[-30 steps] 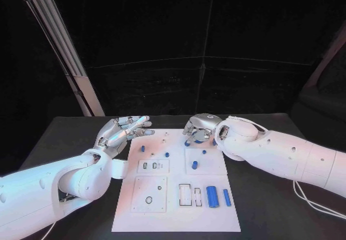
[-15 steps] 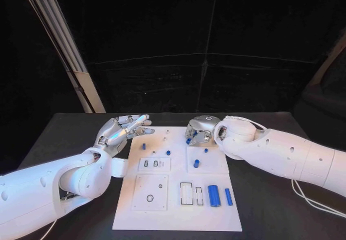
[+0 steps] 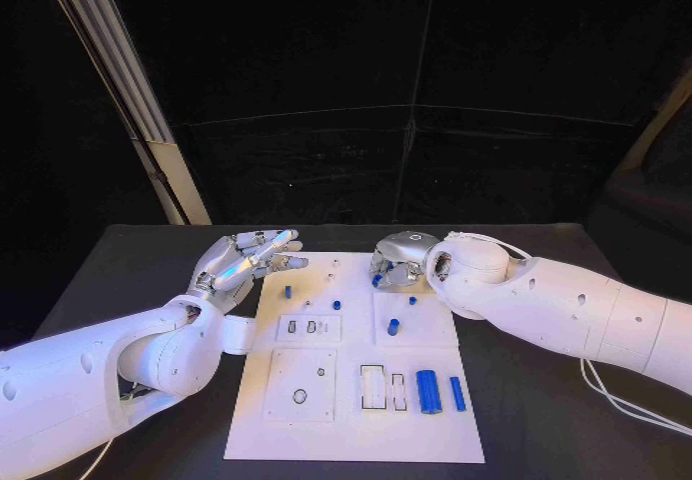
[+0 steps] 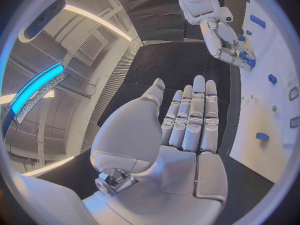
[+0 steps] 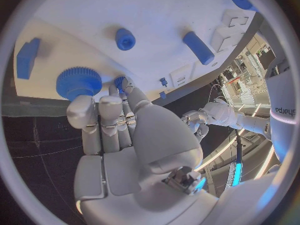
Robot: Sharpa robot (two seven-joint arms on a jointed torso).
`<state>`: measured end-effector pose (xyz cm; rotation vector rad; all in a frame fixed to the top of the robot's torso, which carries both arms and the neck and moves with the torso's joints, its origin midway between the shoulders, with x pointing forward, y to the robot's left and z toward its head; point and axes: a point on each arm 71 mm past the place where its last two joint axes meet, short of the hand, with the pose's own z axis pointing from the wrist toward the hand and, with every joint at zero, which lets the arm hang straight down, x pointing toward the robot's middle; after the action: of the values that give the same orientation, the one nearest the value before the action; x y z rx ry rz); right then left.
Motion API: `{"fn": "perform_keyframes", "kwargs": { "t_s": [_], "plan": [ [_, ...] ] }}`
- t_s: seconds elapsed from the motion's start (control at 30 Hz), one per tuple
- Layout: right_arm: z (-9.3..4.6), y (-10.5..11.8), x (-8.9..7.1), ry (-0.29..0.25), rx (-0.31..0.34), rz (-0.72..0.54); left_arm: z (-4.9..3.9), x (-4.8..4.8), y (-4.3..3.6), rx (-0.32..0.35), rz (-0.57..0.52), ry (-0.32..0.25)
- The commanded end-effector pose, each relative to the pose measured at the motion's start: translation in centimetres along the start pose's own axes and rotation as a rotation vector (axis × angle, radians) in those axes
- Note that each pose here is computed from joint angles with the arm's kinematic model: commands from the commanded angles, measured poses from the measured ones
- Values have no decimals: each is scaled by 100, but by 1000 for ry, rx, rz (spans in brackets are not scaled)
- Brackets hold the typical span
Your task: Assemble the parts on the task board
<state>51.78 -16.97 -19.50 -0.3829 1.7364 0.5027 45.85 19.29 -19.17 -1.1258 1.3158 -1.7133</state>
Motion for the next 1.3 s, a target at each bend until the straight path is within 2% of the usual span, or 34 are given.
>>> {"fn": "perform_keyframes", "kwargs": {
  "t_s": [0.03, 0.23, 0.33, 0.63, 0.73, 0.87, 1.1, 1.3],
  "plan": [
    [6, 1, 16, 25, 3, -12, 9, 20, -7, 1, -12, 16],
    [15, 9, 21, 29, 6, -13, 13, 20, -5, -1, -12, 17],
    [17, 8, 6, 9, 11, -14, 14, 17, -5, -2, -12, 17],
    [-5, 46, -141, -187, 9, 11, 12, 12, -13, 2, -16, 23],
    [2, 77, -180, -241, 10, 25, 12, 9, -18, 6, -17, 24],
    [45, 122, -207, -281, 11, 37, 14, 9, -24, 12, -18, 25],
    [159, 216, -250, -324, -1, 55, 25, 17, -22, 13, -29, 24],
    [260, 281, -271, -331, -17, 68, 33, 19, -21, 15, -30, 23]
  ]
}}
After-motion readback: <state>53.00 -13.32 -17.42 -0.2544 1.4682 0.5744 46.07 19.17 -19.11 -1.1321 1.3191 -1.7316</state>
